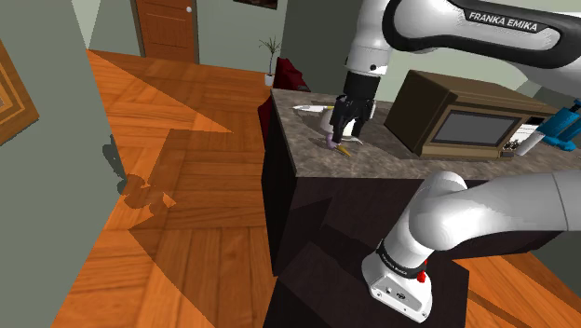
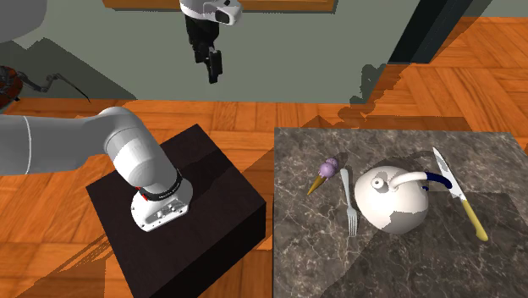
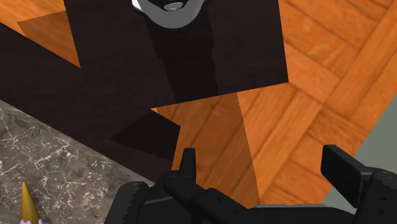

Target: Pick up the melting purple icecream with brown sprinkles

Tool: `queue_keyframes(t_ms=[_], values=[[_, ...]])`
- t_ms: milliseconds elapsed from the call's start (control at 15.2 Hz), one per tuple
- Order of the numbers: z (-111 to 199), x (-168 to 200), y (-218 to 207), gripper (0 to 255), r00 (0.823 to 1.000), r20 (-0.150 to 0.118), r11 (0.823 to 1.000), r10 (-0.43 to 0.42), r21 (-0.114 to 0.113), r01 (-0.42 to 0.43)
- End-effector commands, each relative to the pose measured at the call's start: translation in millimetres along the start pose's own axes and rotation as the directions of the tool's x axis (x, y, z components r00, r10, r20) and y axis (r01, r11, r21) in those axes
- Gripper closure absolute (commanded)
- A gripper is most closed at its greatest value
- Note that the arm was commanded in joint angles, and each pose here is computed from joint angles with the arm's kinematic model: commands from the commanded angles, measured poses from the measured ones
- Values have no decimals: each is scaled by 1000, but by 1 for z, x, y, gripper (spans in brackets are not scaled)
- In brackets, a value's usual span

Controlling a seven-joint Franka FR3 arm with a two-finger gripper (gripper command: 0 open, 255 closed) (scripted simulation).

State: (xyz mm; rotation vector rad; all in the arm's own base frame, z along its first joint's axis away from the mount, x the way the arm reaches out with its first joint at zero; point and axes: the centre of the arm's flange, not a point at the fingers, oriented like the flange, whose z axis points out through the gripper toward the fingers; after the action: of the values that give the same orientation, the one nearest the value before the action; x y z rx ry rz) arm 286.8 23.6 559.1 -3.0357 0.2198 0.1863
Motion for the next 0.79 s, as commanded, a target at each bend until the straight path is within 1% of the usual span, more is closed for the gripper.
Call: queue_keyframes(t_ms=[0, 330, 726], values=[[0, 0, 0, 0, 1000, 0, 1000, 0, 0, 0], [27, 35, 40, 0, 998, -33, 998, 46, -31, -47], [56, 75, 92, 0, 992, -75, 992, 100, -67, -105]])
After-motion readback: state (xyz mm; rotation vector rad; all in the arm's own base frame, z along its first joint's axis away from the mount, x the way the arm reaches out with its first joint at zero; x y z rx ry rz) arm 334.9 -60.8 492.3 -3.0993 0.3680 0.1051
